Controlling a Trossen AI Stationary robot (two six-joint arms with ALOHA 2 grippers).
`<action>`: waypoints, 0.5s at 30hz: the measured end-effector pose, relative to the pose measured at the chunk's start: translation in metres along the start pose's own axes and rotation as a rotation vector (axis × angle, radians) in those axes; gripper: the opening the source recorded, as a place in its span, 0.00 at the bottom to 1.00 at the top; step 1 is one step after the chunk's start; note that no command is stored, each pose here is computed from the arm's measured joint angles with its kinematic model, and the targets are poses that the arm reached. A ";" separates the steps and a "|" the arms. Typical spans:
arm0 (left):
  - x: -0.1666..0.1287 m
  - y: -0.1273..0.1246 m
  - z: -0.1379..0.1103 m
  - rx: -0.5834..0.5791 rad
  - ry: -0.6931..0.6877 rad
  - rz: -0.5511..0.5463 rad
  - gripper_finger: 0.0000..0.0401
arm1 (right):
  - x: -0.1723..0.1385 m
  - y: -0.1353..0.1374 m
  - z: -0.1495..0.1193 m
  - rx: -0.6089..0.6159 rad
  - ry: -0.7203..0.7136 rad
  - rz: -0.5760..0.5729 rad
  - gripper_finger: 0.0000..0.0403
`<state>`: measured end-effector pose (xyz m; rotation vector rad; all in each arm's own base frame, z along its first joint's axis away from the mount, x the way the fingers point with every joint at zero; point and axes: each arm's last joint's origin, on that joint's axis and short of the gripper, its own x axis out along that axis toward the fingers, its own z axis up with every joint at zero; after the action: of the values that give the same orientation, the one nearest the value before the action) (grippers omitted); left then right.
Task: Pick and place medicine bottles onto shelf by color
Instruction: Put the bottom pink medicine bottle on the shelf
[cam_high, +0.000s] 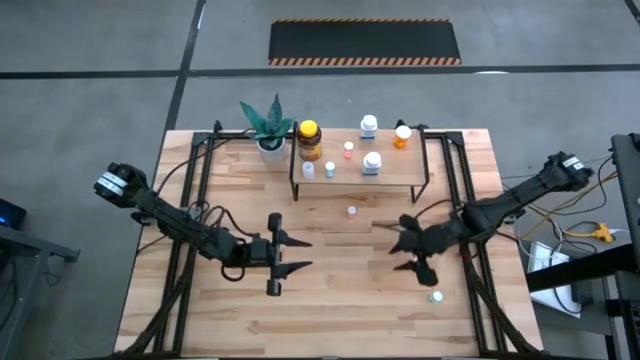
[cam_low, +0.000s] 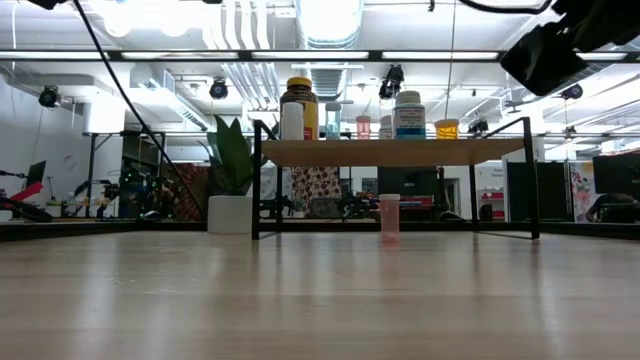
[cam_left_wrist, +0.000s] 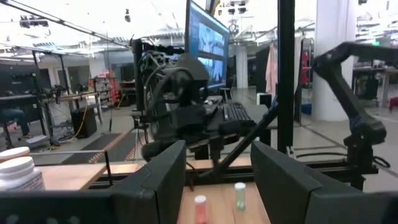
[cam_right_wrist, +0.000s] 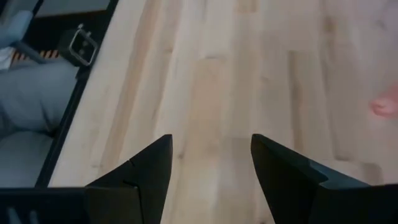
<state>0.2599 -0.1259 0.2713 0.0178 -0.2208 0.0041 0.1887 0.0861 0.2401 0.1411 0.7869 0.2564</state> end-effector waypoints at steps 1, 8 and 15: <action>0.000 0.000 -0.001 0.004 0.007 -0.001 0.41 | 0.004 0.004 0.000 -0.012 -0.005 0.000 0.52; 0.000 -0.001 -0.007 0.036 0.064 -0.008 0.41 | 0.038 0.022 -0.001 -0.092 -0.021 -0.027 0.52; 0.000 -0.001 -0.009 0.141 0.082 -0.015 0.41 | 0.054 0.021 -0.001 0.062 0.028 -0.056 0.52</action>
<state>0.2614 -0.1265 0.2625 0.1597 -0.1381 0.0059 0.2210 0.1212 0.2071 0.1742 0.8254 0.1808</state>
